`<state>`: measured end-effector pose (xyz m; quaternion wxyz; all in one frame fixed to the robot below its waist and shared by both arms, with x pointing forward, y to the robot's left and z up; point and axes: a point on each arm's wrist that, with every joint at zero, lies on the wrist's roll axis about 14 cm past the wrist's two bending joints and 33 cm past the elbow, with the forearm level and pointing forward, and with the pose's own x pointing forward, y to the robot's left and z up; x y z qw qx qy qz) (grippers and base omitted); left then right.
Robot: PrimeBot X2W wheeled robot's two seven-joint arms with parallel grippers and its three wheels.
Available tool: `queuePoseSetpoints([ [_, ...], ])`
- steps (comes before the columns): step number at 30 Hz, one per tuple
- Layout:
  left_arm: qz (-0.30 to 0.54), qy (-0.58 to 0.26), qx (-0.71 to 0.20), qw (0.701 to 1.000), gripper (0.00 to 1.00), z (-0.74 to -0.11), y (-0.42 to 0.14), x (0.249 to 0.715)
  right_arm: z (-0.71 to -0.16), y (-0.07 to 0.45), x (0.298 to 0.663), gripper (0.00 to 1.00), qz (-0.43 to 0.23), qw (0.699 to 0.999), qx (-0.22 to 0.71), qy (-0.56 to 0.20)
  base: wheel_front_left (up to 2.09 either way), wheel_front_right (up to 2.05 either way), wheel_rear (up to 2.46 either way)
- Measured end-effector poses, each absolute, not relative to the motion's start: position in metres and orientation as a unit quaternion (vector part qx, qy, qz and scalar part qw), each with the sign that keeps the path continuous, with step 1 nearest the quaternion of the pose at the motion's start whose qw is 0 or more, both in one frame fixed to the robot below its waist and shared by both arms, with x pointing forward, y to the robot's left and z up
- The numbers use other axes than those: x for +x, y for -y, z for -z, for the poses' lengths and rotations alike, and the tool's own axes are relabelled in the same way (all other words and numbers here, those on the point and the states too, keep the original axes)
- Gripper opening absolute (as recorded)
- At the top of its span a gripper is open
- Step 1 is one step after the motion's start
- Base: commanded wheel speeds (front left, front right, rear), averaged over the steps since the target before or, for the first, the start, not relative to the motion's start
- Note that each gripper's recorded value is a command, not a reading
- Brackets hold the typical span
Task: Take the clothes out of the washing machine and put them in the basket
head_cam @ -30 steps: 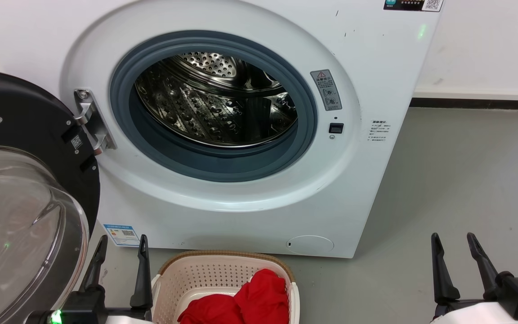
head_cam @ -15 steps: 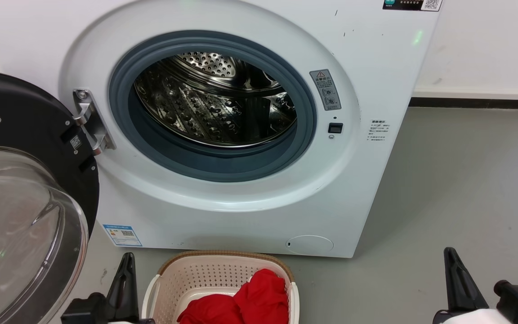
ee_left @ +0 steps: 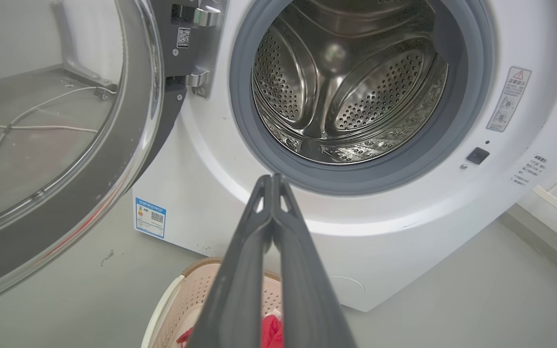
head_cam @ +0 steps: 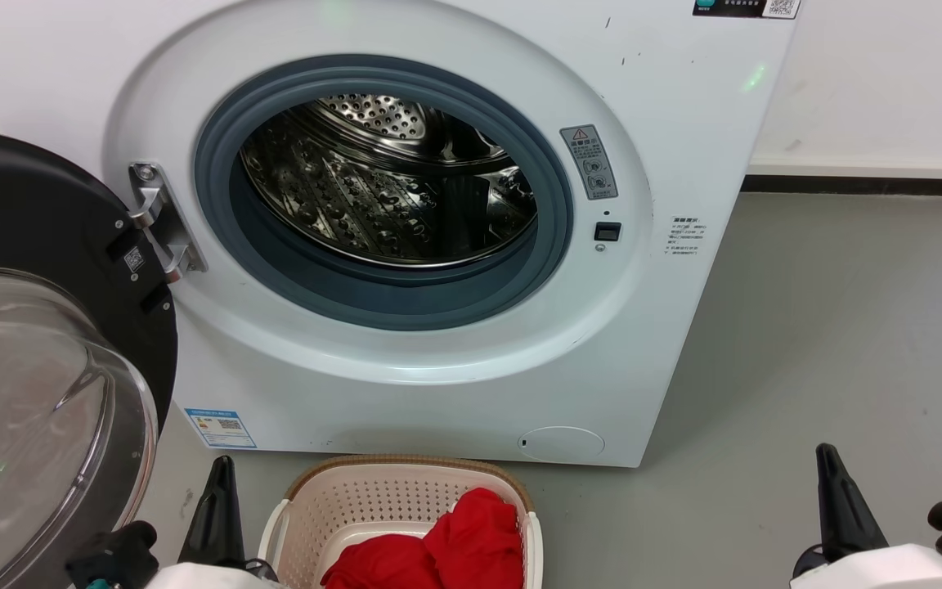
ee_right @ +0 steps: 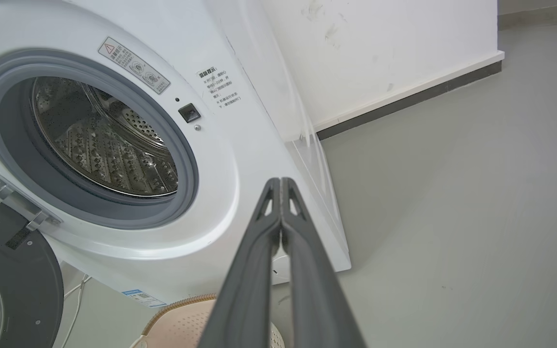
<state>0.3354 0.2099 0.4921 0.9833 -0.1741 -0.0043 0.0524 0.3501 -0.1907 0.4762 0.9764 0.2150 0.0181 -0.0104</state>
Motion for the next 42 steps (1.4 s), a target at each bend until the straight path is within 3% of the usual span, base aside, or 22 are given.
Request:
queuePoseSetpoints([
  [42, -0.051, -0.013, -0.467, 0.883, 0.0, -0.489, -0.21, 0.361, -0.485, 0.198, 0.371, 0.0, 0.031, 0.874, 0.484, -0.019, 0.0, 0.0, 0.0],
])
